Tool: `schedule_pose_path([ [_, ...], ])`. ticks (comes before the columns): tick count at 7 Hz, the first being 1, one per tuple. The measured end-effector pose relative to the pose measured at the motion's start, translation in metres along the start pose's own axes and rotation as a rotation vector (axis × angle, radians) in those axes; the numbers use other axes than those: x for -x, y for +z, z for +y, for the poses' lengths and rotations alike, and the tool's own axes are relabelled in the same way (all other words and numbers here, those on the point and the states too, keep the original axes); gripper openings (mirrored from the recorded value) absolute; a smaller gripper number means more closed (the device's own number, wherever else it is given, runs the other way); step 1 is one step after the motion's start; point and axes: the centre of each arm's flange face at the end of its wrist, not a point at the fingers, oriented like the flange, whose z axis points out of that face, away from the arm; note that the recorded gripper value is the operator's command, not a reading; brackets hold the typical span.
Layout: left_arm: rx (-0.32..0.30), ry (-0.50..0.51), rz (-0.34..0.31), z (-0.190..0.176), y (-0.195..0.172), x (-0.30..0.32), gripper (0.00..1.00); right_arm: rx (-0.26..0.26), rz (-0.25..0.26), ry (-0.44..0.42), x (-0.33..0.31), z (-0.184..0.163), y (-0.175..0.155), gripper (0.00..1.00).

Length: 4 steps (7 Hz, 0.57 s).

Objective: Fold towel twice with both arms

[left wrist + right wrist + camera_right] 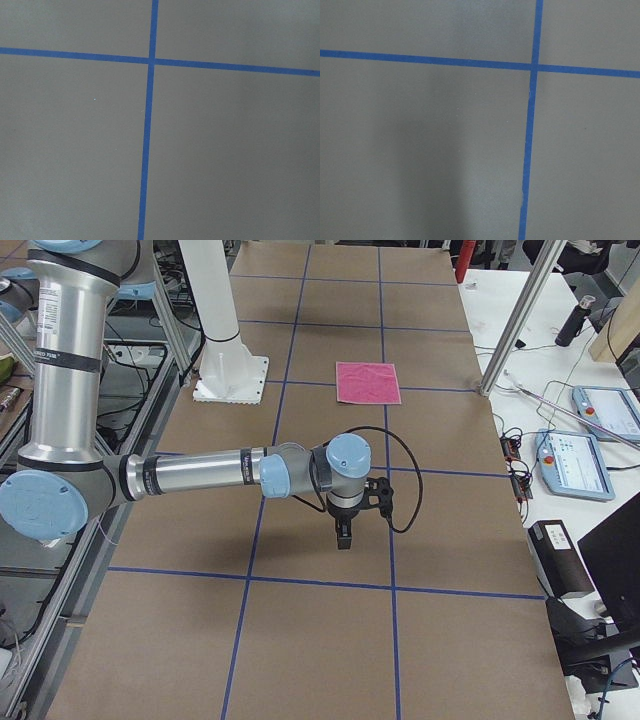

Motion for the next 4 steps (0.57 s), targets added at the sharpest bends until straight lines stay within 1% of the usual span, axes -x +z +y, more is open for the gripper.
schedule_pose_path([
  [1,-0.007,0.010,0.001,-0.001,-0.001,-0.002,1.00,0.013,-0.033,0.041,0.026,-0.003,0.011,1.00],
  [2,-0.012,0.018,0.003,-0.001,-0.001,-0.003,1.00,0.010,-0.063,0.094,0.057,-0.006,0.023,1.00],
  [4,-0.021,0.036,0.005,-0.003,0.000,-0.004,1.00,-0.026,-0.164,0.241,0.144,-0.015,0.046,1.00],
])
